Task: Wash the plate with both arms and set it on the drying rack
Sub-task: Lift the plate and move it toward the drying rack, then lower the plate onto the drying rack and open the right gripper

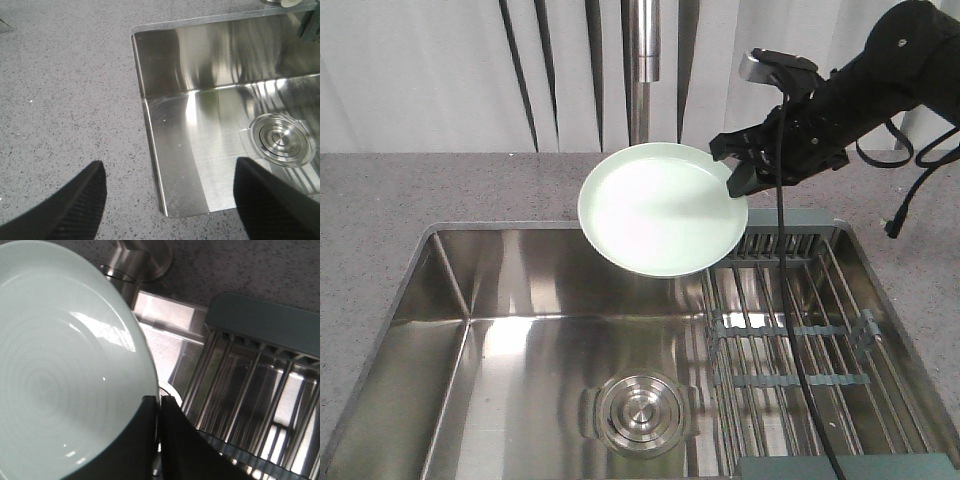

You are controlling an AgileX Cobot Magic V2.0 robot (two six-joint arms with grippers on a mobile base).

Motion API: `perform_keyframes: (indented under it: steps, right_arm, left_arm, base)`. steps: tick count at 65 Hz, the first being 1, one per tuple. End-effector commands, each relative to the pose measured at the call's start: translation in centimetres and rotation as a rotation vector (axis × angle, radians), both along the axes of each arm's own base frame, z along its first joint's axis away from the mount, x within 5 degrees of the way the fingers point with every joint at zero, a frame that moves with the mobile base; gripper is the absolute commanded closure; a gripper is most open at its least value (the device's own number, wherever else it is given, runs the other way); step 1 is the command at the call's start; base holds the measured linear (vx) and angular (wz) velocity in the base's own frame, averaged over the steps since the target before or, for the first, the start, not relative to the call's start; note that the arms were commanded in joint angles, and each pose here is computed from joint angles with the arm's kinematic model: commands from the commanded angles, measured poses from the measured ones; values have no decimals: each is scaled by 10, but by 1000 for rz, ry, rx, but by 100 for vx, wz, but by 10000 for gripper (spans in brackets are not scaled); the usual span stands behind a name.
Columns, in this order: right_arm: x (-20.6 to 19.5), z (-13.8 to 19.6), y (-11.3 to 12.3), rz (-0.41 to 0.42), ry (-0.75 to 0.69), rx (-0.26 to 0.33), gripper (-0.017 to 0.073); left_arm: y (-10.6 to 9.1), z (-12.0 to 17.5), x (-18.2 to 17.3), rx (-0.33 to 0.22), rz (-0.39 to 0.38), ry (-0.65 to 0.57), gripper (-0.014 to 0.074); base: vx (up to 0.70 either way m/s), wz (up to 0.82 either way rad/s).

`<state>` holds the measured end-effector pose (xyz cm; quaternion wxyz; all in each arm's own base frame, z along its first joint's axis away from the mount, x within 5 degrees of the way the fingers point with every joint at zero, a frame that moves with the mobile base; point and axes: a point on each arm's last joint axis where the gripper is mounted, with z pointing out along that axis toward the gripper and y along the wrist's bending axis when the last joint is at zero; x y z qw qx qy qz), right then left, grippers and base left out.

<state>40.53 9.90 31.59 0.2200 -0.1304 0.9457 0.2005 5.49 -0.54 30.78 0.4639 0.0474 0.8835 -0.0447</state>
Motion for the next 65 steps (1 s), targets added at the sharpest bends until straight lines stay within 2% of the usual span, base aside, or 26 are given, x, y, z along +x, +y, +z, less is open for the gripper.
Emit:
perform_keyframes:
  steps: [1,22,52,65]
  right_arm:
    - [-7,33,-10,-24,-91,34,561]
    - [-38,31,-34,-96,-91,4,561]
    - [-105,28,-43,-114,-96,-15,561]
    - [-118,26,-45,-119,-96,-29,561]
  left_arm:
    - [-1,12,4,-23,-5,-74,98]
    - [-1,12,4,-23,-5,-74,98]
    - [-1,12,4,-23,-5,-74,98]
    - [-1,12,4,-23,-5,-74,98]
  base:
    - [0,0]
    - [0,0]
    - [0,0]
    - [0,0]
